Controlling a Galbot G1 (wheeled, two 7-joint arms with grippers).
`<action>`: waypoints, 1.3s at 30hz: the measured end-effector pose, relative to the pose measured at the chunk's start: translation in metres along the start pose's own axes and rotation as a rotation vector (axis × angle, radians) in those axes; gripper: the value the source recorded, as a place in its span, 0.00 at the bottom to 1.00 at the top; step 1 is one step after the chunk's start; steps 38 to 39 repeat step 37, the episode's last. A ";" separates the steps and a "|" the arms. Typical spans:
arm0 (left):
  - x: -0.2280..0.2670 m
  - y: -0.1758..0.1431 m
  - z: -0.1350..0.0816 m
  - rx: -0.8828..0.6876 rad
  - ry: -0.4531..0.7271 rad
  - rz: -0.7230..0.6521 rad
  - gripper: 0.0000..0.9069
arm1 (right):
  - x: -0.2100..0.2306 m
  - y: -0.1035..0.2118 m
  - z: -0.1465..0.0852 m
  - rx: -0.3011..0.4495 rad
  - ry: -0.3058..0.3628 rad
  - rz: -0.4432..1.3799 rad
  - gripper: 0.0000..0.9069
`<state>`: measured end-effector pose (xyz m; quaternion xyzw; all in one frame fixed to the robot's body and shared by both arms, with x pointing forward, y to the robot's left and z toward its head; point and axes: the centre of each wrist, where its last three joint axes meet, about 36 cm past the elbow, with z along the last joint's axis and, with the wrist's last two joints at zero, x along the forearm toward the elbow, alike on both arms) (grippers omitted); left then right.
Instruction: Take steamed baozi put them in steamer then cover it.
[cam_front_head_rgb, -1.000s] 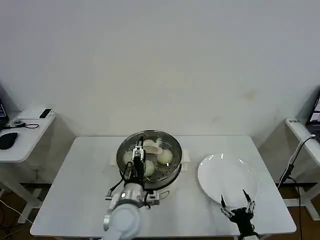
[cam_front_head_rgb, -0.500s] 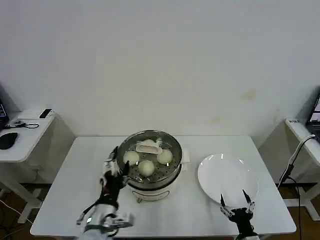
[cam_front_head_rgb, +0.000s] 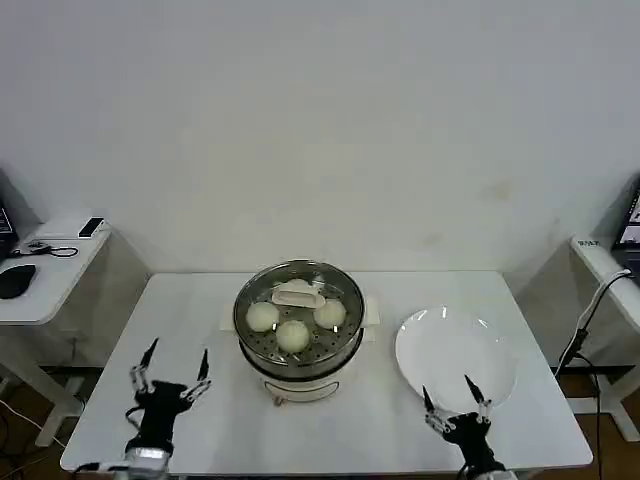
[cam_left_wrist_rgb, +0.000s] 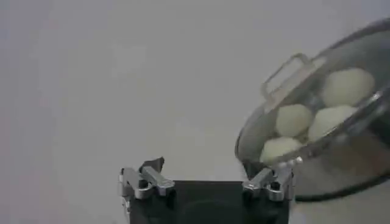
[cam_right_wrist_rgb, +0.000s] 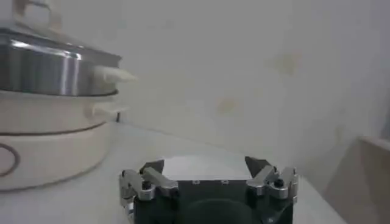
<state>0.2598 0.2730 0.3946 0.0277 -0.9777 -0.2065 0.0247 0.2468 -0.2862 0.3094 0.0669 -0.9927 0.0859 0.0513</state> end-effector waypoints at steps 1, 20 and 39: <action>0.004 0.000 0.004 0.032 0.011 -0.007 1.00 | 0.001 0.001 -0.001 -0.007 0.003 -0.013 1.00; 0.053 0.005 0.048 0.259 0.127 -0.089 1.00 | 0.020 0.004 -0.029 -0.073 0.073 -0.092 1.00; 0.070 0.003 0.054 0.264 0.172 -0.067 1.00 | 0.021 0.002 -0.033 -0.073 0.115 -0.084 1.00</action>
